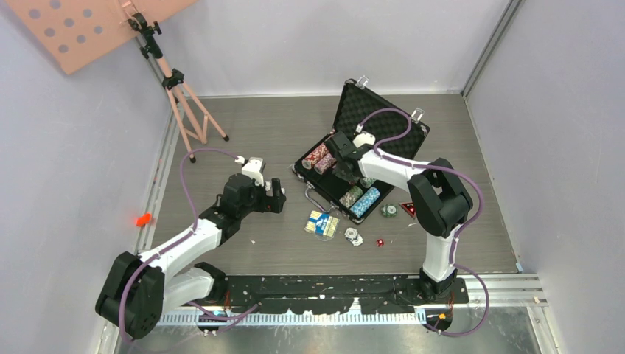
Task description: Pack up texas hold em set
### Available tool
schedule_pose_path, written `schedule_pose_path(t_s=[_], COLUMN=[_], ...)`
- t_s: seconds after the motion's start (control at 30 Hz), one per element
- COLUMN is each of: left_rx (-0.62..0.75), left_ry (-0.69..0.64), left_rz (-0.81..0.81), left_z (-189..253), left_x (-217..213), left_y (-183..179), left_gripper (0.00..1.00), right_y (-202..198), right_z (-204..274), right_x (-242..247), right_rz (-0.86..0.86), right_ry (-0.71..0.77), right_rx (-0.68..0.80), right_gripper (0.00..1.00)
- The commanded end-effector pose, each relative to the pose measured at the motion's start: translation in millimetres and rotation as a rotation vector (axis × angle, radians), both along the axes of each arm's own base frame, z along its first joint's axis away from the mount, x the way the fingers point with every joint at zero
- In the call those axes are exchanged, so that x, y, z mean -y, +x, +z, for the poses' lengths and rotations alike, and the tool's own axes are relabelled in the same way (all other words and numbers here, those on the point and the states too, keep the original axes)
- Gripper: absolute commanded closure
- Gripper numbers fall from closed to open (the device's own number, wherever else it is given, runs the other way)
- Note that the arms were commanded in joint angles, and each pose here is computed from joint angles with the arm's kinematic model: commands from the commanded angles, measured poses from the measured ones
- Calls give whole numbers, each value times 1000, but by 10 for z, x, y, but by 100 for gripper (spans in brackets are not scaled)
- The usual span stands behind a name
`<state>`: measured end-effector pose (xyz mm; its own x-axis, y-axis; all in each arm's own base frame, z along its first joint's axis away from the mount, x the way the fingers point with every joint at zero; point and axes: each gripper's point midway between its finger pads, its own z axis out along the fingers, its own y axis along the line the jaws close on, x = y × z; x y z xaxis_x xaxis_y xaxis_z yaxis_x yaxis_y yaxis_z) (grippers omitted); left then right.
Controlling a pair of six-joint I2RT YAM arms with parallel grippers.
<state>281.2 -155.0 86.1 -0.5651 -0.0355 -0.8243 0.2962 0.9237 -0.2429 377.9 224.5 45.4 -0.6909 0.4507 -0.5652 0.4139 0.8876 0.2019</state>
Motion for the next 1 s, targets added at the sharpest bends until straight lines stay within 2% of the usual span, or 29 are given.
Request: schedule_pose_path(t_s=[0.0,0.6,0.9,0.97], left_rx=[73,72,70,71], left_ry=[-35,-35,-33,-34], left_rz=[-3,-5,-7,-8], left_z=[234,232,223,230], left_x=[71,75,74,76], left_y=[116,114,112,110], left_gripper=[3,3,3,3], right_y=[44,68,66,62], right_z=[92,401,332,301], right_x=[100,107,86,86], right_rz=[-47,-12,-4,-7], right_ry=[-19,-14,-8,-7], right_rx=[46,101,80,74], right_gripper=[64,59,80,82])
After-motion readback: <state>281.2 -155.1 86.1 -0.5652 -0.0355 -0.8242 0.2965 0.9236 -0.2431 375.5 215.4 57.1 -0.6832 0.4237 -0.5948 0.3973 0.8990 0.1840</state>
